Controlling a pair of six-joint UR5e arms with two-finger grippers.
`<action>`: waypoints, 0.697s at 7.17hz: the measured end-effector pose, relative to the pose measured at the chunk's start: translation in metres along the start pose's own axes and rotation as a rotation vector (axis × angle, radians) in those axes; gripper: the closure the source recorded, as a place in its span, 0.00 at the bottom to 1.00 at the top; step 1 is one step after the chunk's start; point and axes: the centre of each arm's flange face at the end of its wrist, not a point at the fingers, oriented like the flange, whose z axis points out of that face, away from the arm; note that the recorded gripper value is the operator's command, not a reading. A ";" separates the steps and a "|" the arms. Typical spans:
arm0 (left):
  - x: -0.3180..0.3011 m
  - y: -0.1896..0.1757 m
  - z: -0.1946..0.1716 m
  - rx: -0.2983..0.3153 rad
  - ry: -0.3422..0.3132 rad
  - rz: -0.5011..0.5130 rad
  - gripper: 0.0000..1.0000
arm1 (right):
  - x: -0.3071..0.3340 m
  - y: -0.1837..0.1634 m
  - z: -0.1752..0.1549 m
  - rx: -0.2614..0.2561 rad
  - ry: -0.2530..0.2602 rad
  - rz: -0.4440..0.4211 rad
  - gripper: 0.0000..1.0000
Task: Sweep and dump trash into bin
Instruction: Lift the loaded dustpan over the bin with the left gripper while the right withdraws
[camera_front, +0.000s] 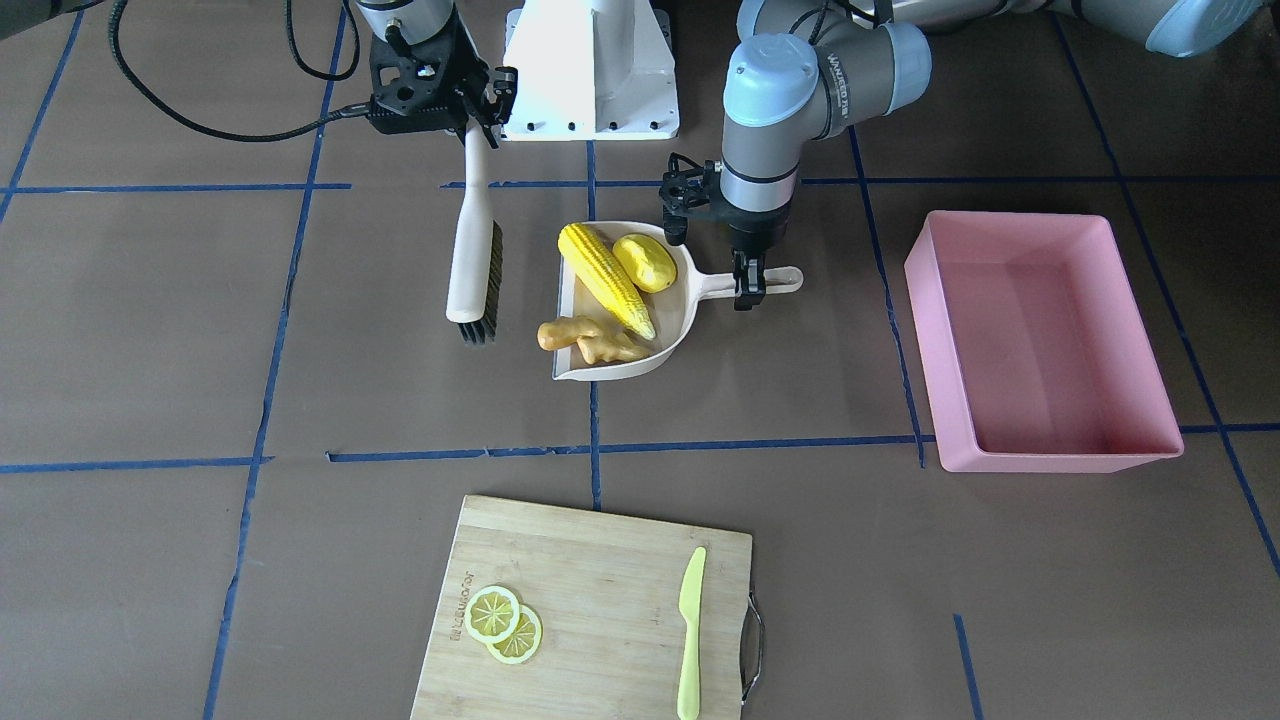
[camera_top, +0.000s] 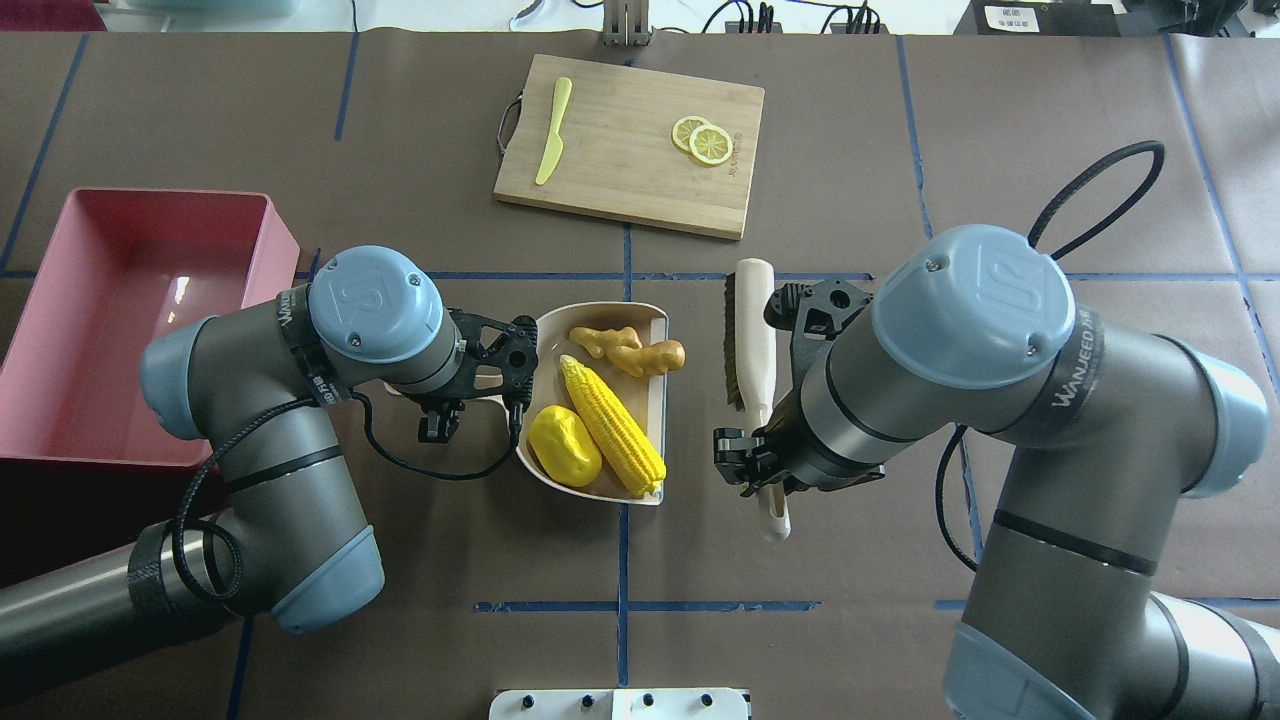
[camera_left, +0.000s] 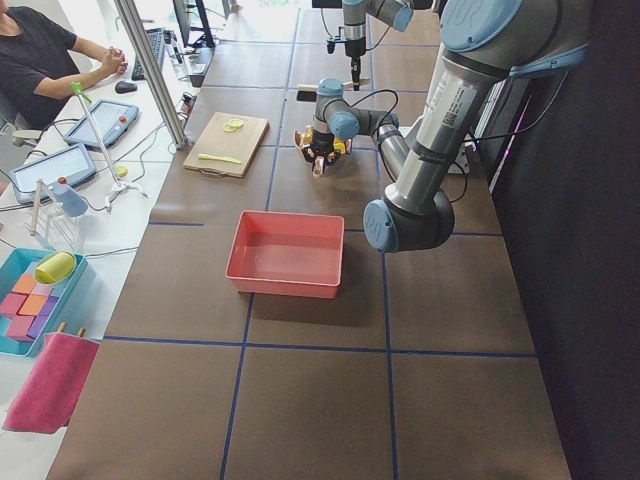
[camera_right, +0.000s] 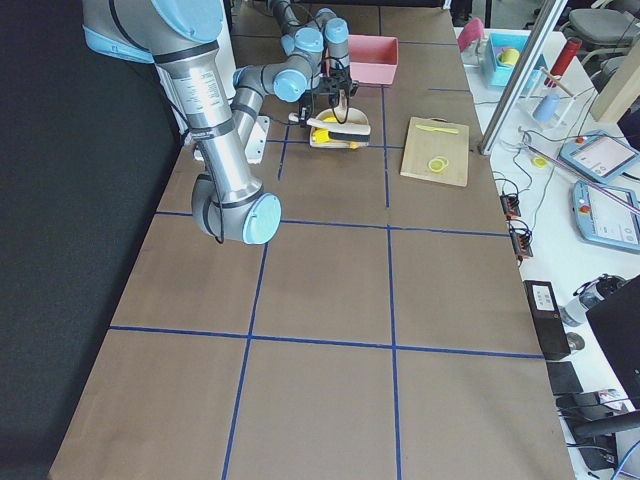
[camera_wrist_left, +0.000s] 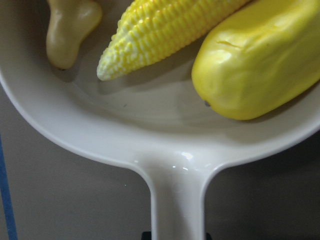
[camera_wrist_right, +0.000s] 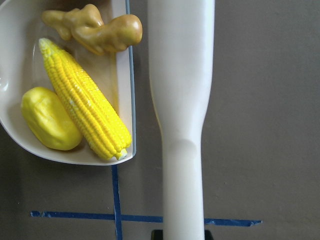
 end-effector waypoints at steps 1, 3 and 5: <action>-0.005 0.003 -0.005 0.028 0.021 -0.035 0.68 | 0.014 0.000 -0.010 0.007 0.009 0.016 1.00; -0.036 0.025 -0.032 0.090 0.076 -0.119 0.68 | 0.042 0.001 -0.019 0.012 0.050 0.050 1.00; -0.069 0.064 -0.074 0.150 0.086 -0.191 0.68 | 0.059 -0.004 -0.020 0.019 0.075 0.069 1.00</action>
